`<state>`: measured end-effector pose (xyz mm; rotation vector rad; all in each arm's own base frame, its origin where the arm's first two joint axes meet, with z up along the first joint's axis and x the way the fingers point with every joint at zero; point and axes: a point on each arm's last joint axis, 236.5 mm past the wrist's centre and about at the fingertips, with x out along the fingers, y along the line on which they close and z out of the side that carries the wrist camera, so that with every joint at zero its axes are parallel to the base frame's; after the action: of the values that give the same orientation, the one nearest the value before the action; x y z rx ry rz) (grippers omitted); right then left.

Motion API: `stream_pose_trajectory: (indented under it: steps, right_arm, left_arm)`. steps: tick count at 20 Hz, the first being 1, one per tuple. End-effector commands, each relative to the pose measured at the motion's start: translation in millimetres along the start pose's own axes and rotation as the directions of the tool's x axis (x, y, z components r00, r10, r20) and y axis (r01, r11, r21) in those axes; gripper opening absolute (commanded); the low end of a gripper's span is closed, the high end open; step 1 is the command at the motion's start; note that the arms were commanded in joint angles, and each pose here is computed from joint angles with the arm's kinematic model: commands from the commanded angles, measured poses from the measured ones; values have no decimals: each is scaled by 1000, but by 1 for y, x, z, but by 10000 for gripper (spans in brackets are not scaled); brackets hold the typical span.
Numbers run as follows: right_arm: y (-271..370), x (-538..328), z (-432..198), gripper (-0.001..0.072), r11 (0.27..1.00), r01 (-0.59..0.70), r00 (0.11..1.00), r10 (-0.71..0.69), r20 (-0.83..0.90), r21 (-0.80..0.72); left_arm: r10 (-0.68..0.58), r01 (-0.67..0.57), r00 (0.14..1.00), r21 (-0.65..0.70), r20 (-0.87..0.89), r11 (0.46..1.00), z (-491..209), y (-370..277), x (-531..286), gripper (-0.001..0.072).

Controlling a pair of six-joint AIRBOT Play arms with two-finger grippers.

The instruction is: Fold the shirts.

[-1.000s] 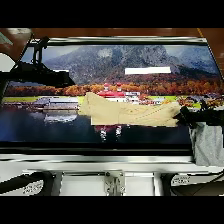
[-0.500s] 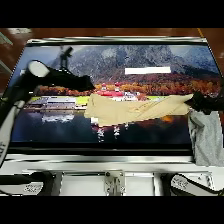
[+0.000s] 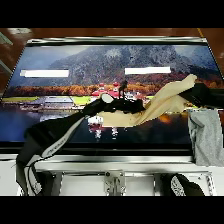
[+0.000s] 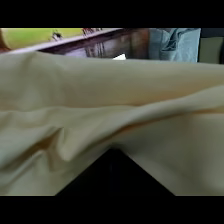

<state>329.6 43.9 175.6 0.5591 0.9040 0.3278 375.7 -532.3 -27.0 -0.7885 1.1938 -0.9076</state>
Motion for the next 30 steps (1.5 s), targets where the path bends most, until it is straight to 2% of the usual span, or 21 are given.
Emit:
stream_pose_trajectory:
  steps: [1,3,5,8,11,13,15,16,17,18,20,22,24,26,27,28,30]
  right_arm:
    - [31,3,-13,59,999,-33,999,32,-22,-3]
    - [35,11,-10,59,1000,-20,1000,20,-8,-10]
    - [40,29,-14,59,999,-27,999,25,-44,-27]
    - [57,81,-24,58,996,-68,991,60,-121,-60]
    - [87,164,-40,59,988,-123,982,108,-158,-93]
    - [113,226,-71,58,984,-173,966,161,-202,-40]
    - [133,288,-108,60,980,-194,955,198,-221,40]
    - [138,315,-125,133,977,-191,950,208,-233,95]
    - [143,334,-138,476,970,-194,940,226,-255,143]
    - [148,344,-148,695,964,-213,923,253,-291,160]
    - [146,337,-159,695,962,-242,880,273,-388,127]
    - [113,313,-157,695,978,-205,854,198,-482,39]
    - [58,276,-141,695,994,-100,832,55,-551,-52]
    - [-18,235,-117,695,985,86,809,-155,-567,-147]
    - [-54,219,-110,696,972,197,794,-233,-561,-124]
    - [-80,209,-114,696,963,266,783,-247,-570,-51]
    - [-100,207,-140,697,958,266,775,-149,-614,104]
  left_arm:
    - [-157,139,984,-200,-79,970,-43,-23,51,38]
    - [-155,139,984,-175,-82,975,-32,-16,42,36]
    - [-103,102,995,-95,-6,990,18,-4,11,34]
    - [34,-48,984,79,176,996,123,14,-91,34]
    - [221,-304,891,159,397,939,207,24,-249,34]
    - [303,-413,821,137,485,900,225,22,-351,35]
    - [353,-471,781,116,516,874,219,17,-424,35]
    - [375,-493,768,107,519,863,211,13,-451,36]
    - [392,-509,762,104,516,854,201,9,-470,36]
    - [410,-527,759,107,506,843,191,6,-483,36]
    - [447,-563,753,121,483,818,174,1,-496,36]
    - [461,-582,757,156,464,798,163,-5,-495,36]
    - [457,-579,767,178,450,796,158,-11,-489,36]
    - [450,-574,779,206,436,793,155,-16,-478,36]
    - [447,-572,785,223,430,790,153,-18,-474,36]
    - [444,-569,789,233,425,788,152,-20,-470,37]
    - [441,-563,798,249,411,788,149,-23,-464,37]
